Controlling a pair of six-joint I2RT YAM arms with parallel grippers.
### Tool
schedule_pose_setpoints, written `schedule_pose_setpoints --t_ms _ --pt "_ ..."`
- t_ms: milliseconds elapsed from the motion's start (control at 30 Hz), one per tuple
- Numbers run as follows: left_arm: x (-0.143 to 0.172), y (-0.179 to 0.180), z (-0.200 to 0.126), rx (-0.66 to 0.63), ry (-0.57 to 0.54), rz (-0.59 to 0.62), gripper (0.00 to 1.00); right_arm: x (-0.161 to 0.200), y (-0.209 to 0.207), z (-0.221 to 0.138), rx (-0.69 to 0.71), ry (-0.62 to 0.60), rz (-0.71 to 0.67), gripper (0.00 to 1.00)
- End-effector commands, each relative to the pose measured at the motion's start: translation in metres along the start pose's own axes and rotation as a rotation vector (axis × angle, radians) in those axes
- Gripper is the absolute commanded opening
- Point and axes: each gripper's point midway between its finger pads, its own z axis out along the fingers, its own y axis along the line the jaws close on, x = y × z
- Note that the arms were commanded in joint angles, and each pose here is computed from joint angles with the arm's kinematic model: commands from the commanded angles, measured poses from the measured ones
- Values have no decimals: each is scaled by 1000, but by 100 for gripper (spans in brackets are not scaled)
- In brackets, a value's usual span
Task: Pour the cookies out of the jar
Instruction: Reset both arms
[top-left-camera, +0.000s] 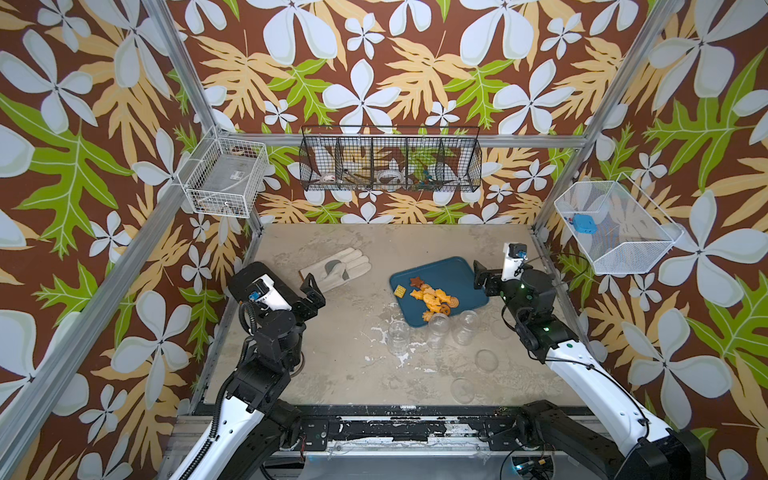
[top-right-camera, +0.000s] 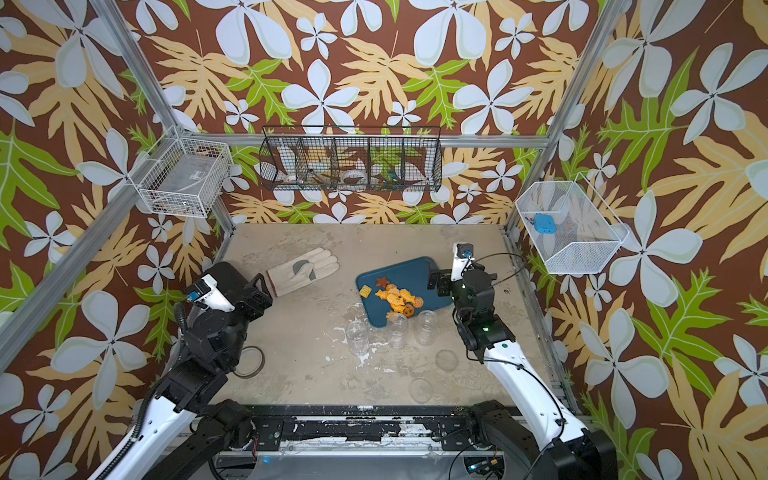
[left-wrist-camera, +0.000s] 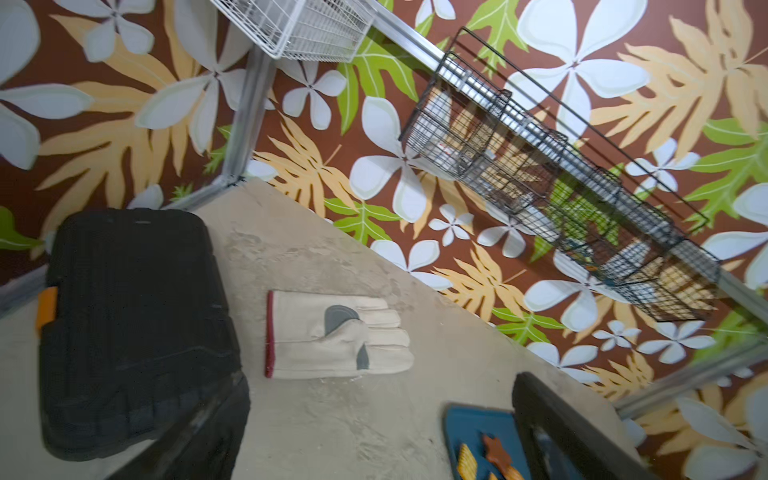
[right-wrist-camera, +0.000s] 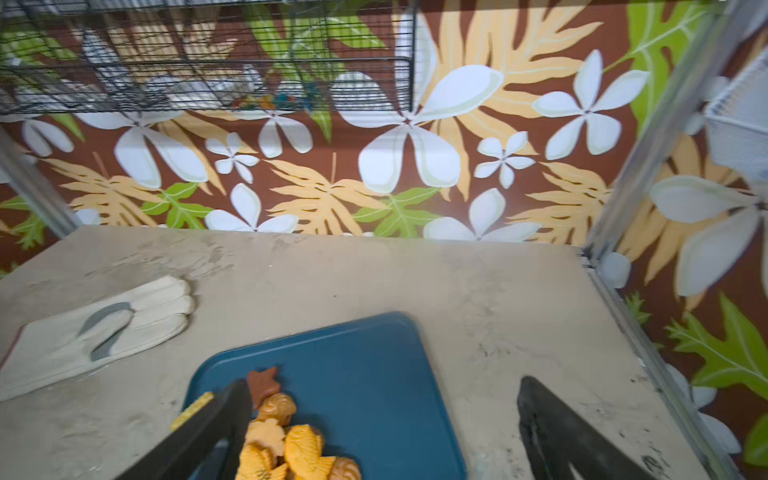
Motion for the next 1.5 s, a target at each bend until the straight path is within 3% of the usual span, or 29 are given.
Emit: schedule_pose_setpoints --t_ms 0,233,533,1000,1133,1233,1367,1467 --pt "-13 15 4 -86 -120 48 100 0 -23 -2 51 -44 3 100" --pt "28 38 20 -182 -59 106 100 57 -57 3 133 29 12 100" --pt "55 49 34 -216 -1 217 100 116 -82 14 190 71 0 100" --pt "69 92 73 -364 6 305 100 124 -77 33 142 -14 -33 100" --pt "80 88 92 -310 42 366 100 125 -80 25 167 -49 -25 100" --pt "88 78 109 -196 74 506 100 127 -80 25 165 -52 -26 100" --pt "88 98 111 -218 26 388 100 130 -76 27 142 -49 -35 100" --pt "93 97 106 -159 -5 385 100 132 -75 25 139 -60 -35 99"
